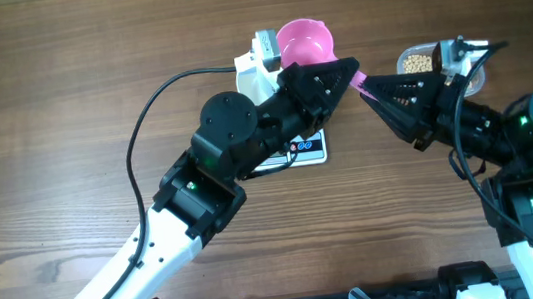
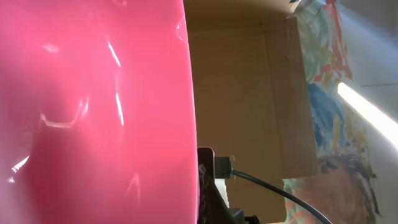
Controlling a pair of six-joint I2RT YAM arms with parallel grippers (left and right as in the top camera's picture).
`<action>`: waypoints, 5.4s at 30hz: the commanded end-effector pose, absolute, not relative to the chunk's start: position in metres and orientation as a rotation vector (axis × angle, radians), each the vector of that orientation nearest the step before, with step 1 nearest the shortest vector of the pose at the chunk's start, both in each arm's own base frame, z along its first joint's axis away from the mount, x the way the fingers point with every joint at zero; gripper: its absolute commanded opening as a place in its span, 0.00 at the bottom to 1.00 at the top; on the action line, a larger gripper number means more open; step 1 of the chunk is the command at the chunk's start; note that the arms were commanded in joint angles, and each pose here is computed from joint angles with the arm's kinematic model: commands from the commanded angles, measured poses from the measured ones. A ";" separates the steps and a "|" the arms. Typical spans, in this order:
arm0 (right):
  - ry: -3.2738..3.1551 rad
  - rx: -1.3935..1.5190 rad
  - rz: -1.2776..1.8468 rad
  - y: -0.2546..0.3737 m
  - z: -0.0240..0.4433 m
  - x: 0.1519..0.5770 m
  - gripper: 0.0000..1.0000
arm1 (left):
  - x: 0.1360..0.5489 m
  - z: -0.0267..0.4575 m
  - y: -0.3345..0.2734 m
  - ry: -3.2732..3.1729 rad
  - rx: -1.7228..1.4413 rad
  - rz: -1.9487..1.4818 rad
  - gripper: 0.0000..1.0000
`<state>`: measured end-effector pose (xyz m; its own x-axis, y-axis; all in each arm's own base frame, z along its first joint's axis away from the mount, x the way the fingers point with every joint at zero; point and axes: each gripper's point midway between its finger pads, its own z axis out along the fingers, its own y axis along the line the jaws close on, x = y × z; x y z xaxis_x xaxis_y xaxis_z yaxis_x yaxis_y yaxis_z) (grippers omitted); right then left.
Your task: Scoop item into bowl and weigh 150g on scale
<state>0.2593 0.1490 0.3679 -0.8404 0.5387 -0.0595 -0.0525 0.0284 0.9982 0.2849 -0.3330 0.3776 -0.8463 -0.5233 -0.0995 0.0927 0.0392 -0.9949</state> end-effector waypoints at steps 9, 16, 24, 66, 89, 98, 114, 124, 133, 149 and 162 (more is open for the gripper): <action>1.873 0.478 1.861 0.149 0.375 0.259 0.17 | 0.286 0.382 -0.334 1.870 -0.413 -1.836 0.04; 1.872 0.478 1.861 0.149 0.375 0.259 0.16 | 0.286 0.381 -0.334 1.872 -0.414 -1.836 0.04; 1.872 0.478 1.860 0.149 0.375 0.259 0.13 | 0.286 0.381 -0.334 1.872 -0.414 -1.836 0.04; 1.898 0.466 1.324 0.103 0.353 0.292 0.05 | 0.263 0.325 -0.283 2.131 -0.145 -1.320 1.00; 2.422 0.426 0.484 0.033 0.309 0.285 0.04 | 0.219 0.265 -0.150 2.367 -0.297 -0.694 1.00; 2.452 0.390 0.472 0.033 0.300 0.285 0.04 | 0.223 0.251 -0.152 2.425 -0.302 -0.648 1.00; 2.416 0.339 0.396 0.025 0.305 0.293 0.04 | 0.253 0.248 -0.137 2.339 -0.381 -0.468 0.04; 2.300 0.376 0.225 -0.001 0.320 0.314 0.04 | 0.258 0.243 -0.139 2.353 -0.295 -0.414 0.04; 2.276 0.240 0.171 -0.001 0.327 0.319 0.04 | 0.276 0.223 -0.185 2.402 0.113 -0.439 0.04; 2.196 0.214 0.235 0.007 0.343 0.332 0.04 | 0.251 0.148 -0.247 2.692 0.427 -0.693 0.04; 2.148 0.162 0.202 0.006 0.353 0.339 0.04 | 0.247 0.129 -0.243 2.768 0.411 -0.622 0.04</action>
